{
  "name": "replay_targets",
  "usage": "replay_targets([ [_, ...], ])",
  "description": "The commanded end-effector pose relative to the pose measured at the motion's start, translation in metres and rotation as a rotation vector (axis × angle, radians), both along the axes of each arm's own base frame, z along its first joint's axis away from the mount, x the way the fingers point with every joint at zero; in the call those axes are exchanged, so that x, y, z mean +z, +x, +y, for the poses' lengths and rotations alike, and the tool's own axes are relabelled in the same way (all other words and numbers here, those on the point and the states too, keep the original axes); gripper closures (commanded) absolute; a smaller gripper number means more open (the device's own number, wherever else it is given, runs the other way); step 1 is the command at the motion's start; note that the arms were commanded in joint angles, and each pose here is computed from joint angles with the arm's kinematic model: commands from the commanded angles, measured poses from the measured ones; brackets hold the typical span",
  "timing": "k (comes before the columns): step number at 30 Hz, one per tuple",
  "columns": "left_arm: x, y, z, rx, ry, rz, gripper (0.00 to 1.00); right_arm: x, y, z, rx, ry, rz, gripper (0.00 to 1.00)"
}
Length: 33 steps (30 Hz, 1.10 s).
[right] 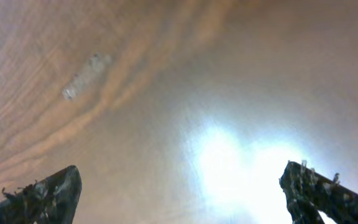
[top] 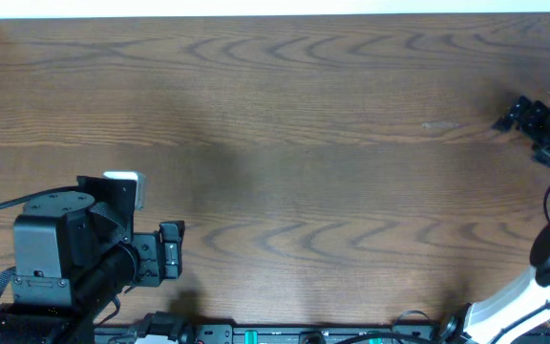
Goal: Untangle cables
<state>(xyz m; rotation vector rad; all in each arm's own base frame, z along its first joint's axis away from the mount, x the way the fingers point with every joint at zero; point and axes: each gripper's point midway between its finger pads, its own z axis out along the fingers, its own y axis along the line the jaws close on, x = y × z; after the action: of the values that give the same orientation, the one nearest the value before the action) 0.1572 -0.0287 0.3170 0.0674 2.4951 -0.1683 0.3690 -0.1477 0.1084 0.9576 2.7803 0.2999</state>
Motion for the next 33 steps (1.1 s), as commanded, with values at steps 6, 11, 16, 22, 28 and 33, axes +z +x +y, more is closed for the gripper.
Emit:
replay_targets([
  [6, -0.004, -0.005, -0.001, -0.045, 0.027, 0.02, 0.12, 0.058, -0.087, -0.007, -0.094, -0.236, 0.138, 0.01],
  [11, -0.005, -0.007, 0.0, -0.05, 0.03, 0.026, 0.12, 0.068, -0.127, 0.016, -0.089, -0.271, 0.037, 0.01],
  [16, -0.007, -0.009, 0.0, -0.05, 0.032, 0.041, 0.12, 0.063, -0.158, 0.039, -0.08, -0.297, -0.102, 0.01],
  [22, -0.007, -0.01, 0.0, -0.051, 0.031, 0.042, 0.12, 0.034, -0.203, 0.03, -0.538, -0.353, -0.173, 0.01],
  [28, -0.008, -0.011, 0.0, -0.051, 0.032, 0.048, 0.12, -0.008, -0.219, 0.031, -0.645, -0.352, -0.167, 0.01],
  [33, -0.008, -0.011, 0.0, -0.051, 0.032, 0.049, 0.12, -0.039, -0.223, 0.02, -0.662, -0.415, -0.148, 0.02],
])
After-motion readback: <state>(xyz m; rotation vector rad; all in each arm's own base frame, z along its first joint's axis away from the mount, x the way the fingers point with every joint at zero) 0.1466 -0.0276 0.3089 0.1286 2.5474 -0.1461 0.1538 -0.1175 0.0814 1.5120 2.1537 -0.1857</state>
